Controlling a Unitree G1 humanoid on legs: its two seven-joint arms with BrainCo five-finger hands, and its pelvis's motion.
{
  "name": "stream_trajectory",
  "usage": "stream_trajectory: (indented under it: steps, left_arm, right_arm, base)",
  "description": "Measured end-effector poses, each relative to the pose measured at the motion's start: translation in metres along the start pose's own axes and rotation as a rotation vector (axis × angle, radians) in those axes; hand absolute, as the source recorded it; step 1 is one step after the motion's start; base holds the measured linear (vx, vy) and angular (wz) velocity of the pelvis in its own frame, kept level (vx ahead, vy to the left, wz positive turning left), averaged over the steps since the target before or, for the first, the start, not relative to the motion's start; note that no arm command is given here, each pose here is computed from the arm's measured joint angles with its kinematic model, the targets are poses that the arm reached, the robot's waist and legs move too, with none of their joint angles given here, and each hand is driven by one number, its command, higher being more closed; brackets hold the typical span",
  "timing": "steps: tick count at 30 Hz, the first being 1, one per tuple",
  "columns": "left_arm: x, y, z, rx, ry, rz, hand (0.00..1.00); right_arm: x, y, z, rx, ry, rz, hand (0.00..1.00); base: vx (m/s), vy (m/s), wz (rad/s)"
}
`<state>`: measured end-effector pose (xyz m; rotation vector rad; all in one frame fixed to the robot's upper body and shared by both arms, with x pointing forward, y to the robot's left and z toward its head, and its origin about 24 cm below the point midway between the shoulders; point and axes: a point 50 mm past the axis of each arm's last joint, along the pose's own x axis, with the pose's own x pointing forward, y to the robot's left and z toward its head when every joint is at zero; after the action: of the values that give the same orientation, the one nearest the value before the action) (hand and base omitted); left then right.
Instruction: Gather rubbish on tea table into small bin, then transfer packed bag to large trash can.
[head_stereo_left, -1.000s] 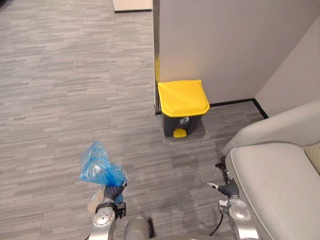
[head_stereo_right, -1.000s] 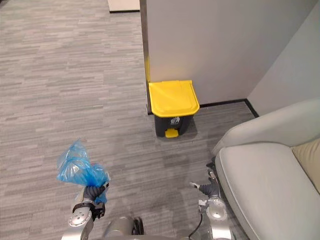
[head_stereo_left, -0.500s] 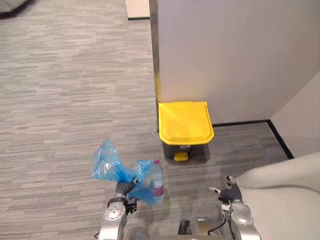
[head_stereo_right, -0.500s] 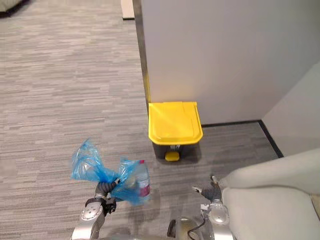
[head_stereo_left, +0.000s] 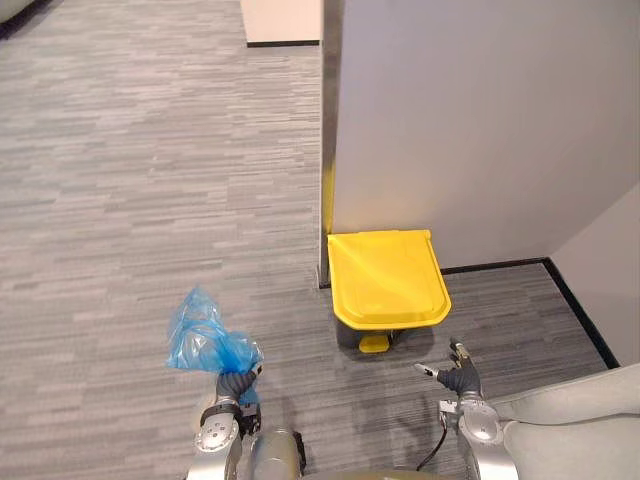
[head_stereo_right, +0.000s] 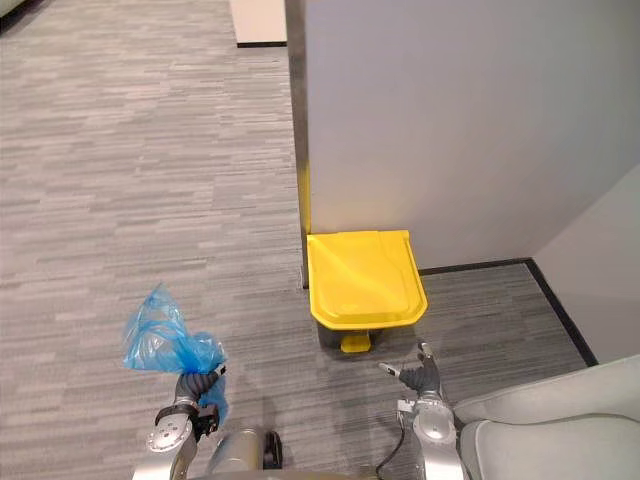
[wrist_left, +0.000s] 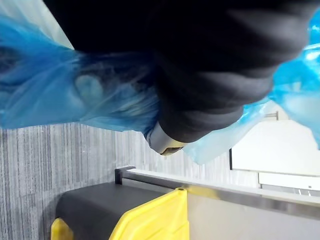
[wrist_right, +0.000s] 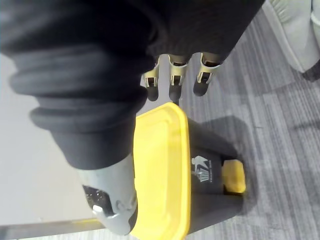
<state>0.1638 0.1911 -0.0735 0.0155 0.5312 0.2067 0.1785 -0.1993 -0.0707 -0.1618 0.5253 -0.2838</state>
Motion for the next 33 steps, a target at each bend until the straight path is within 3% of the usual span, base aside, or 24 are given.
stream_trajectory:
  steps: [9,14,23,33]
  left_arm:
    - [0.004,0.009,-0.002,0.036,0.013,0.022,1.00]
    - [0.003,-0.011,-0.014,-0.028,0.068,-0.004,1.00]
    - [0.006,-0.015,-0.022,-0.028,0.111,-0.032,1.00]
    - [0.005,0.006,-0.034,0.035,0.164,0.004,1.00]
  right_arm:
    - [-0.001,0.004,-0.018,-0.016,0.083,0.014,0.00]
    - [0.001,-0.008,-0.026,-0.039,0.119,-0.011,0.00]
    - [0.000,-0.016,-0.038,-0.029,0.170,-0.043,0.00]
    - [0.000,-0.020,-0.053,-0.026,0.239,-0.054,0.00]
  base:
    - [0.22,-0.070,0.04]
    - [0.21,-0.080,-0.04]
    - [0.07,0.038,-0.03]
    - [-0.03,0.046,0.03]
